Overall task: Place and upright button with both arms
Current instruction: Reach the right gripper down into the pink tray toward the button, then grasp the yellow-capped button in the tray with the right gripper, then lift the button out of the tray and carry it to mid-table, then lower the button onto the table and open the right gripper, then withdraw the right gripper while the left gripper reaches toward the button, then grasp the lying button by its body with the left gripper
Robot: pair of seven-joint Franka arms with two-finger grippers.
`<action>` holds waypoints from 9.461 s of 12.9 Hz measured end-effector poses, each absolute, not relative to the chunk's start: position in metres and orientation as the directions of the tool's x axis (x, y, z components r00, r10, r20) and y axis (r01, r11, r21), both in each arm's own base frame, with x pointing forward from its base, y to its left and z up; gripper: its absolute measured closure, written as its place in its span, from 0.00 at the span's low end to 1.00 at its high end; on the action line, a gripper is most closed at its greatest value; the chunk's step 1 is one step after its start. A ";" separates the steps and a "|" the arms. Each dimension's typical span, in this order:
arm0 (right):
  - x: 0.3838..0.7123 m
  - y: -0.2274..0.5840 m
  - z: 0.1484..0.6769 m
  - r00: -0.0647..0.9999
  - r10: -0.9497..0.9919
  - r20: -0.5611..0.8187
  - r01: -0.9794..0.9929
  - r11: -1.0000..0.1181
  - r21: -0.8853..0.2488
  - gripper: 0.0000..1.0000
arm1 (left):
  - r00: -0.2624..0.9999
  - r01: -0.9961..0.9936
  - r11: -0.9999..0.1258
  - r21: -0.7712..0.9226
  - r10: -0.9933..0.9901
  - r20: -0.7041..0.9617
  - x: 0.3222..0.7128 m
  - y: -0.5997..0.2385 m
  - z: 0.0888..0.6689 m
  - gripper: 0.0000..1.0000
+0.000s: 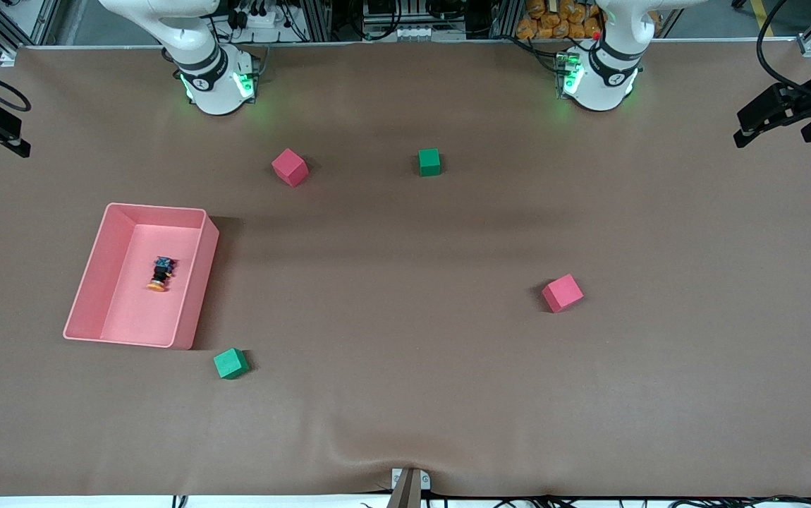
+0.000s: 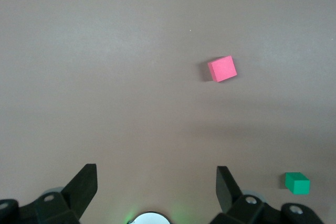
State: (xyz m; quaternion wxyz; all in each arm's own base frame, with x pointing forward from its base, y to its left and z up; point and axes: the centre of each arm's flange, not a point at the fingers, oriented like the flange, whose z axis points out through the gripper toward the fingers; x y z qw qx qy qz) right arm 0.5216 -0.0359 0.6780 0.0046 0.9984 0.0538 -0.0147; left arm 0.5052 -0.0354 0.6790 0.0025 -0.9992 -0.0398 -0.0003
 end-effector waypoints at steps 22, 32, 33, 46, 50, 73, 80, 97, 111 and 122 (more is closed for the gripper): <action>0.618 -0.097 0.322 0.981 0.006 -0.196 -0.002 -0.999 -0.041 0.00 | 0.996 0.079 -0.997 -0.009 0.079 -0.039 0.506 -0.035 0.671 0.00; 0.582 -0.086 0.217 0.982 -0.055 -0.179 -0.073 -0.993 -0.093 0.00 | 0.998 0.052 -0.999 -0.009 0.053 -0.043 0.505 -0.035 0.670 0.00; 0.582 -0.086 0.208 0.981 -0.068 -0.182 -0.088 -0.991 -0.104 0.00 | 0.998 0.043 -0.999 -0.008 0.043 -0.042 0.505 -0.035 0.671 0.00; 0.584 -0.095 0.184 0.980 -0.091 -0.178 -0.110 -0.989 -0.099 0.67 | 0.999 0.028 -1.000 -0.008 0.028 -0.043 0.504 -0.033 0.672 0.00; 0.604 -0.093 0.217 0.965 -0.066 -0.253 -0.101 -0.987 -0.126 0.67 | 0.999 0.030 -1.000 -0.008 0.030 -0.044 0.501 -0.032 0.675 0.00; 0.529 0.557 0.206 0.999 0.037 -0.024 0.032 -0.986 -0.164 0.67 | 0.999 0.044 -0.999 -0.001 0.044 -0.031 0.493 -0.002 0.689 0.00; 0.530 0.559 0.184 0.998 0.042 0.046 0.048 -0.990 -0.130 0.26 | 0.998 0.044 -0.999 -0.001 0.044 -0.032 0.493 -0.002 0.689 0.00; 0.663 0.123 0.562 0.986 -0.133 -0.105 -0.143 -0.985 -0.097 0.00 | 0.892 -0.209 -0.973 0.098 -0.231 -0.388 0.522 -0.262 0.504 0.00; 0.511 0.000 0.657 0.994 -0.102 0.049 -0.100 -0.994 -0.054 0.00 | 0.895 0.104 -0.990 0.094 0.052 -0.442 0.535 -0.439 0.286 0.00; 0.551 -0.014 0.677 0.995 -0.098 0.010 -0.097 -0.994 -0.047 0.00 | 0.931 0.127 -0.989 0.074 0.093 -0.352 0.550 -0.455 0.194 0.00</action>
